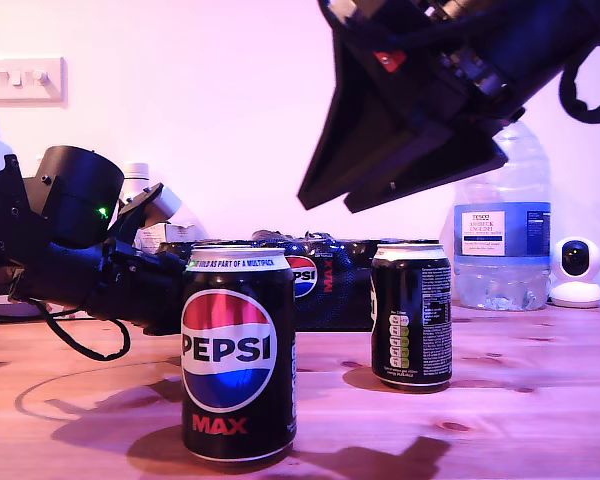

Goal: Stack up the Pepsi cans on top of each other

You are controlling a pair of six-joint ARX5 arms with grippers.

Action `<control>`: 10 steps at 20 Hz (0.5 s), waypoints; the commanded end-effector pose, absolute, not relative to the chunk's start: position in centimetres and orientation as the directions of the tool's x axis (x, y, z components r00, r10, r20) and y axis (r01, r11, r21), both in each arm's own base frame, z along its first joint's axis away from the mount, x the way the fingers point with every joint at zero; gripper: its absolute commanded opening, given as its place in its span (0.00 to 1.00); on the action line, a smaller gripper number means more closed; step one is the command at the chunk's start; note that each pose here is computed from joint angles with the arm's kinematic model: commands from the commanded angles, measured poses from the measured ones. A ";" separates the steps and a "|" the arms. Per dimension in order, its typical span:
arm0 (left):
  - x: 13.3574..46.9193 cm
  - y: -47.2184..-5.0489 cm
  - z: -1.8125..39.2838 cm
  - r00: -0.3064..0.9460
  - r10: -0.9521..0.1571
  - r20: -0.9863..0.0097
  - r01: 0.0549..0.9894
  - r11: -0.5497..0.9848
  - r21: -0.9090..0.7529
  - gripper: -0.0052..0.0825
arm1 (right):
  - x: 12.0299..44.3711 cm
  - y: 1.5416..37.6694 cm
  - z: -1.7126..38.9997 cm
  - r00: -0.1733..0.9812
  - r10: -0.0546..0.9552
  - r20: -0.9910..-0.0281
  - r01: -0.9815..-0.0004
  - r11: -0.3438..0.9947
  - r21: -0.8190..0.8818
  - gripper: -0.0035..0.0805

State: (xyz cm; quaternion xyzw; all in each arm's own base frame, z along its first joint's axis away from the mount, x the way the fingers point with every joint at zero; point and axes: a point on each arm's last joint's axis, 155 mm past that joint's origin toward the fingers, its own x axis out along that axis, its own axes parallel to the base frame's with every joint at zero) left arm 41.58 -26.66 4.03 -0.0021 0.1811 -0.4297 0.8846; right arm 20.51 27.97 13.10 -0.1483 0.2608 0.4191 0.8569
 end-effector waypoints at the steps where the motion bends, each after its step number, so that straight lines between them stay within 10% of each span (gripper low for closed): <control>1: 41.4 -26.7 4.4 0.563 -0.764 -0.315 0.764 0.627 -0.153 0.64 | 20.6 28.1 13.8 0.519 0.649 -0.557 -0.795 0.605 -0.035 0.48; 10: 40.9 -26.6 7.3 0.558 -0.766 -0.320 0.776 0.618 -0.126 0.53 | 20.5 27.5 13.0 0.519 0.619 -0.589 -0.787 0.615 -0.047 0.48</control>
